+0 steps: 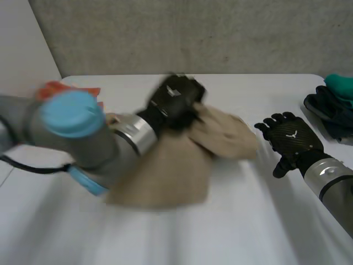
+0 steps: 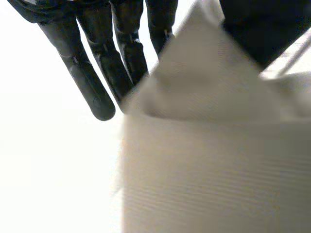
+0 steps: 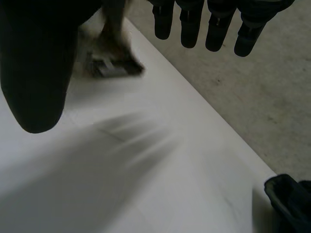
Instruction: Fold the laundry.
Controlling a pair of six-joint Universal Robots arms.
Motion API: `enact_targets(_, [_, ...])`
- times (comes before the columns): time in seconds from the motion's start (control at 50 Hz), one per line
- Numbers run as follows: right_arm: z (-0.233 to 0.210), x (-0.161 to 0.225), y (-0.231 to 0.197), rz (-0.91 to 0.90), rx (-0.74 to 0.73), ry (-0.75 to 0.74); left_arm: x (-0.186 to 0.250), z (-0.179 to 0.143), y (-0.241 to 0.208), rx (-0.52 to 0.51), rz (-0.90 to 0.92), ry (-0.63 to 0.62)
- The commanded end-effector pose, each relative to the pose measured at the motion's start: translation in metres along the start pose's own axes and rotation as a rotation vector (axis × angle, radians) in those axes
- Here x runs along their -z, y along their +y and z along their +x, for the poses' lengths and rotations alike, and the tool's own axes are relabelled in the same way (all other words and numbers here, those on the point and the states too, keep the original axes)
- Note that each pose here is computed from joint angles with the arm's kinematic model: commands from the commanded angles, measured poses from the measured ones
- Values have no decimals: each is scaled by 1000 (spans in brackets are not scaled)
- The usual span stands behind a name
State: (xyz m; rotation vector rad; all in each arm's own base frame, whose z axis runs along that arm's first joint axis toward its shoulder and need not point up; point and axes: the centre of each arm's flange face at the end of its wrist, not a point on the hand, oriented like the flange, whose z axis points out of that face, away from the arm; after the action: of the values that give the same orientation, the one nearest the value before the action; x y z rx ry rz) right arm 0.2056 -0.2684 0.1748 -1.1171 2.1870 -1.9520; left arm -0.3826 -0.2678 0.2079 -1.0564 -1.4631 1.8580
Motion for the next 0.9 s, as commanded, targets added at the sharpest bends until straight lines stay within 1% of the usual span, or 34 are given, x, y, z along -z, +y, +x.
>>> enact_targets(0.02, [11,-1,2,-7,-13,43,-6,54,31,-113,-70,126])
enact_targets(0.08, [23,-1,-4,5,-31,84,2,67,25,-122,-101,158])
enact_targets(0.14, [33,-1,-15,32,-71,109,12,60,2,-123,-113,128])
enact_targets(0.2, [37,2,-22,33,-112,109,30,49,-19,-119,-162,52])
enact_targets(0.22, [40,6,-29,32,-137,100,40,43,-26,-120,-190,2])
enact_targets(0.28, [42,11,-37,10,-158,86,55,34,-34,-121,-230,-83])
enact_targets(0.3, [40,15,-39,-25,-171,66,65,30,-42,-117,-245,-145])
enact_targets(0.34, [37,20,-39,-72,-189,37,77,27,-46,-104,-265,-205])
enact_targets(0.36, [33,25,-37,-120,-211,5,89,25,-48,-87,-285,-261])
enact_targets(0.44, [20,33,-31,-187,-245,-55,119,27,-48,-40,-331,-351])
enact_targets(0.56, [-2,29,-20,-160,-286,-101,147,41,-41,41,-381,-348])
enact_targets(0.58, [-10,24,-16,-151,-298,-114,153,47,-36,79,-413,-337])
enact_targets(0.68, [-25,14,-2,-163,-317,-149,166,62,-23,182,-496,-308])
enact_targets(0.72, [-32,12,5,-183,-321,-168,167,66,-14,215,-530,-304])
enact_targets(0.74, [-34,11,7,-190,-320,-176,167,70,-2,235,-569,-296])
enact_targets(0.82, [-46,10,9,-189,-300,-203,164,81,17,247,-623,-265])
enact_targets(0.9, [-45,6,10,-154,-290,-186,154,86,26,245,-599,-248])
